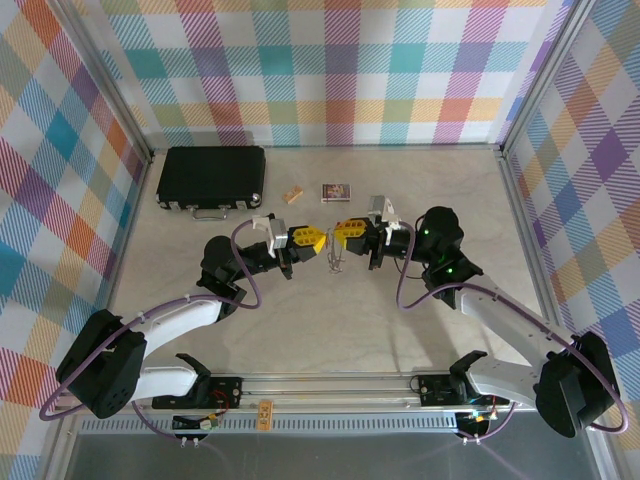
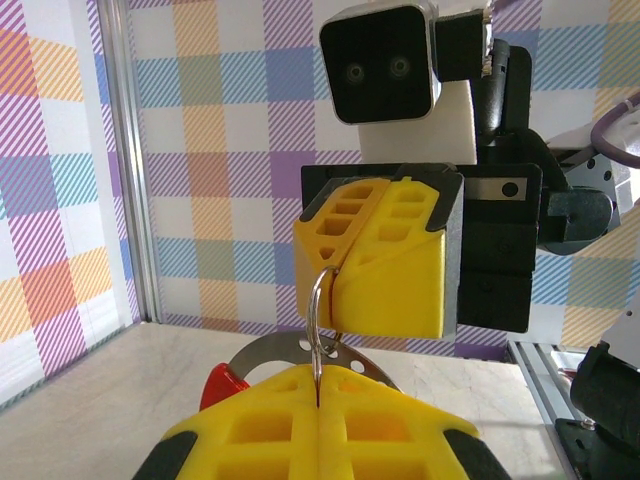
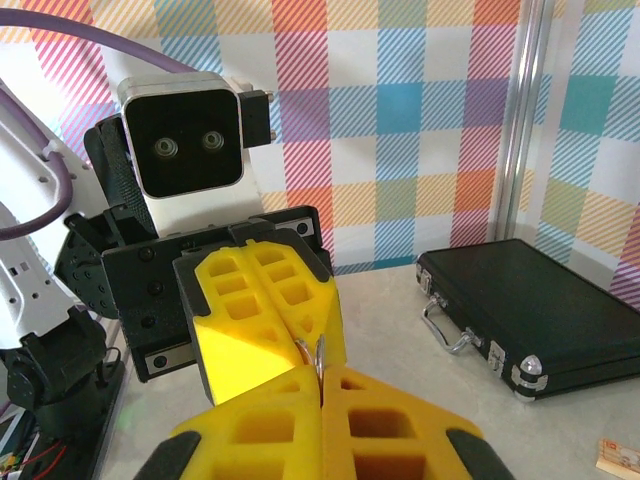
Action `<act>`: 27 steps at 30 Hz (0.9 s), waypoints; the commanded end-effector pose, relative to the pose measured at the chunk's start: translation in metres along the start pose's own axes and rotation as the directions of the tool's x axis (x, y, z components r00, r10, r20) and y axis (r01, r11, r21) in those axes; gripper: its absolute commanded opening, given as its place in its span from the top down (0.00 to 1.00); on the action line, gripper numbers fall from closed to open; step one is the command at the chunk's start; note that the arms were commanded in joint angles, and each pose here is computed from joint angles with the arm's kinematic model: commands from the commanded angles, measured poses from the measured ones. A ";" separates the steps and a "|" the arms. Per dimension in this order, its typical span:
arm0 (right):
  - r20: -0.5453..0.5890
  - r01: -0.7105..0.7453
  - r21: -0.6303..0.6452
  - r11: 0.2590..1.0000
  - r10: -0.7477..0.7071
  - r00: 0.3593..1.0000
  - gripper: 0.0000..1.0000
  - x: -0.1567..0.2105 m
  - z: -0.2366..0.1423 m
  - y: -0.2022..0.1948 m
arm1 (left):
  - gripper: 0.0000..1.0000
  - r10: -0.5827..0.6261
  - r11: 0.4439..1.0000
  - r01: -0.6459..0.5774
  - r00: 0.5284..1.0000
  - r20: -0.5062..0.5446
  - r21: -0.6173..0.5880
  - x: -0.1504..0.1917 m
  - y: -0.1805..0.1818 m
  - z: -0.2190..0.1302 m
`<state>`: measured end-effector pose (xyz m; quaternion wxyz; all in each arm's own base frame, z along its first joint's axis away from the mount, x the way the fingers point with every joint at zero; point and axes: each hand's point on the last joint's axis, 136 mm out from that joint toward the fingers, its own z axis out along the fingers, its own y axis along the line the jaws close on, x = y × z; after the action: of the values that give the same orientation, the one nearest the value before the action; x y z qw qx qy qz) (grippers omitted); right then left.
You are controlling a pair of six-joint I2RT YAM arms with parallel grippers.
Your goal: Put the keys on the keyring
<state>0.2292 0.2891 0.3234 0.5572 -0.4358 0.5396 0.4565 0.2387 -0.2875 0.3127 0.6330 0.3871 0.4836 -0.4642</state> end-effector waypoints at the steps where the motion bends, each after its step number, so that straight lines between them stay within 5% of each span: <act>1: 0.010 0.015 -0.043 0.999 -0.015 1.000 1.00 -0.004 0.001 0.007 | 1.00 0.039 0.999 -0.040 0.998 0.046 0.017 -0.019 -0.001 0.002; 19: 0.009 0.019 -0.043 0.999 -0.018 1.000 1.00 -0.004 0.001 0.007 | 1.00 0.042 0.999 -0.042 0.999 0.035 0.016 -0.015 0.000 0.003; 27: 0.007 0.110 0.021 0.994 -0.110 0.994 1.00 -0.001 -0.006 0.005 | 1.00 0.160 0.987 -0.160 0.987 0.008 -0.013 -0.001 0.003 -0.001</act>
<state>0.2273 0.2875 0.3228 0.5652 -0.4448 0.5334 0.4452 0.2400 -0.2887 0.3064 0.6411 0.4063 0.4796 -0.4403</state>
